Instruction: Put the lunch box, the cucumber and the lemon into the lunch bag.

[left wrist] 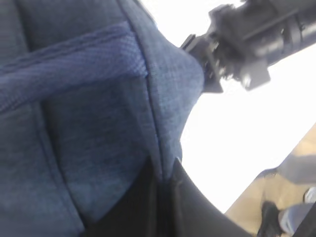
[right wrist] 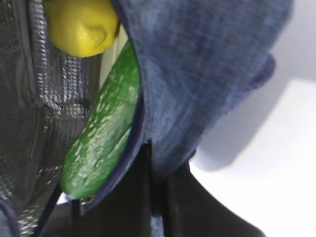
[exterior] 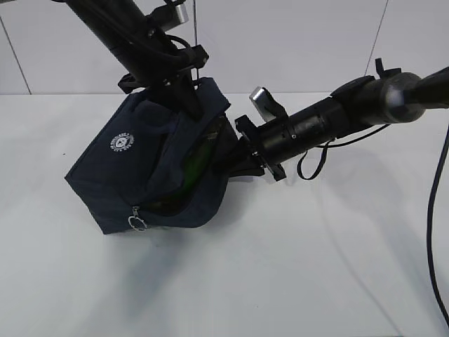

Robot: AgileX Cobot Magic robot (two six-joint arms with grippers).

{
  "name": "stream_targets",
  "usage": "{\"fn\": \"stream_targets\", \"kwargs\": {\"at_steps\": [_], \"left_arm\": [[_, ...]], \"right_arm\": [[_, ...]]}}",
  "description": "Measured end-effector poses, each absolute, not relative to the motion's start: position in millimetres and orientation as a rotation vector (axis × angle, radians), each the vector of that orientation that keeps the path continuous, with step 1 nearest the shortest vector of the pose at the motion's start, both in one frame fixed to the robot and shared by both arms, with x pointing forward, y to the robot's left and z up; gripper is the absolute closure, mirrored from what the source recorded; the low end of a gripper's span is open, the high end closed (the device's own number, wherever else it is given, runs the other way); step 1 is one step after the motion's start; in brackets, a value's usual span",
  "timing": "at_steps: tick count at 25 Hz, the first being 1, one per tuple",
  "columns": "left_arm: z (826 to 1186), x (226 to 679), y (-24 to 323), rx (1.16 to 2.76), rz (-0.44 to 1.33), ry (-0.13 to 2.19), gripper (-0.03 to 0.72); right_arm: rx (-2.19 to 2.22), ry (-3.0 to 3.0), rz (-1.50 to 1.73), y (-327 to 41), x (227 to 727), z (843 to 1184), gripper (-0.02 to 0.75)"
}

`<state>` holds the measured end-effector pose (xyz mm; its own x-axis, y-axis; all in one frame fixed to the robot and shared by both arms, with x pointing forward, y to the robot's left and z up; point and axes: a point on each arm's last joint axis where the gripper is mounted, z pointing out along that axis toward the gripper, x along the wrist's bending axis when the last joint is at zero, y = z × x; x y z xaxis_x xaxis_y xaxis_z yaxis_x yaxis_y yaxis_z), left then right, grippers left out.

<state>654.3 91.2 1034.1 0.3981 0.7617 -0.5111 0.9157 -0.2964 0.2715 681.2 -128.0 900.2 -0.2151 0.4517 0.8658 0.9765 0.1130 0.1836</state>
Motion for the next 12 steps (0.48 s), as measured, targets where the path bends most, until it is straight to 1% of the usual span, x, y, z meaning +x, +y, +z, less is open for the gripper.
{"fn": "stream_targets", "kwargs": {"at_steps": [3,7,10,12], "left_arm": [[1036.7,654.8,90.9,2.135,-0.382,1.422,0.698],[1053.0,658.0,88.6,2.101,-0.347,1.393,0.698],[1060.9,658.5,84.2,2.069,-0.337,1.391,0.698],[1061.9,657.8,80.5,2.045,-0.358,1.395,0.698]], "right_arm": [[-1.394,-1.786,-1.048,-136.9,688.4,907.9,0.729],[-1.461,-1.791,-1.066,-167.3,705.5,924.3,0.731],[-1.531,-1.802,-1.079,-192.1,712.9,942.1,0.733],[-1.560,-1.855,-1.079,-203.7,713.8,960.8,0.733]]}}
